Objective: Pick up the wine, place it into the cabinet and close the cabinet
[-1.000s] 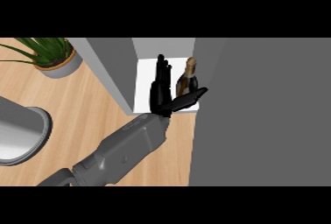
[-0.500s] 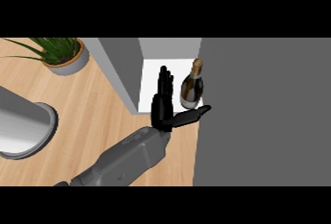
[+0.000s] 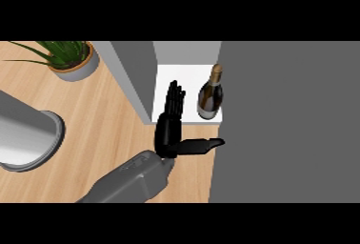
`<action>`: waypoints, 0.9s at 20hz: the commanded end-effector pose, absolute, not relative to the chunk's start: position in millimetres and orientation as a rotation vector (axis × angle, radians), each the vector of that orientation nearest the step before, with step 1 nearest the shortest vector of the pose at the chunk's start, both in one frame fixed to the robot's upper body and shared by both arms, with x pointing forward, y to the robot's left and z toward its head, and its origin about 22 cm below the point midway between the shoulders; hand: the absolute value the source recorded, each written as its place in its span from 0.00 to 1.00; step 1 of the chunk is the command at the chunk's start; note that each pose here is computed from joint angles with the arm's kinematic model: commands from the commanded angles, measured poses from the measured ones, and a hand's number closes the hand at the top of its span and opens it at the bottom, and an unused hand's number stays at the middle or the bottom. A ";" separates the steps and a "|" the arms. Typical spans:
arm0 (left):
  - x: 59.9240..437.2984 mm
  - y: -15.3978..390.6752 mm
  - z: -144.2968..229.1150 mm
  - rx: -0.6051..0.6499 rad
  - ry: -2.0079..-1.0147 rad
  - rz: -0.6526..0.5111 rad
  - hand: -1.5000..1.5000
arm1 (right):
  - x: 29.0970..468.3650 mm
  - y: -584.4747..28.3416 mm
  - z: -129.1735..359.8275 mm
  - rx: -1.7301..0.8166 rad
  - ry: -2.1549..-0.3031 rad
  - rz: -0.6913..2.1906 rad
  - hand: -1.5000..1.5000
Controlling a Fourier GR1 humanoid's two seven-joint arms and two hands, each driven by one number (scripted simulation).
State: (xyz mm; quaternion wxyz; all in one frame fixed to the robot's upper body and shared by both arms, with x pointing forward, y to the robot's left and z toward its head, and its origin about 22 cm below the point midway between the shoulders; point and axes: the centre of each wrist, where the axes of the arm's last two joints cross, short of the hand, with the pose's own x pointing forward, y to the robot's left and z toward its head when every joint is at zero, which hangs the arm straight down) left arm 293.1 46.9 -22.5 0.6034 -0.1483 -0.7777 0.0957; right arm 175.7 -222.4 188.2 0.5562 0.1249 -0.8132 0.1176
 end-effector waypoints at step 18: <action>174.8 165.4 19.6 -0.553 -1.805 0.084 1.00 | 152.7 -233.5 191.7 0.409 -1.892 0.626 1.00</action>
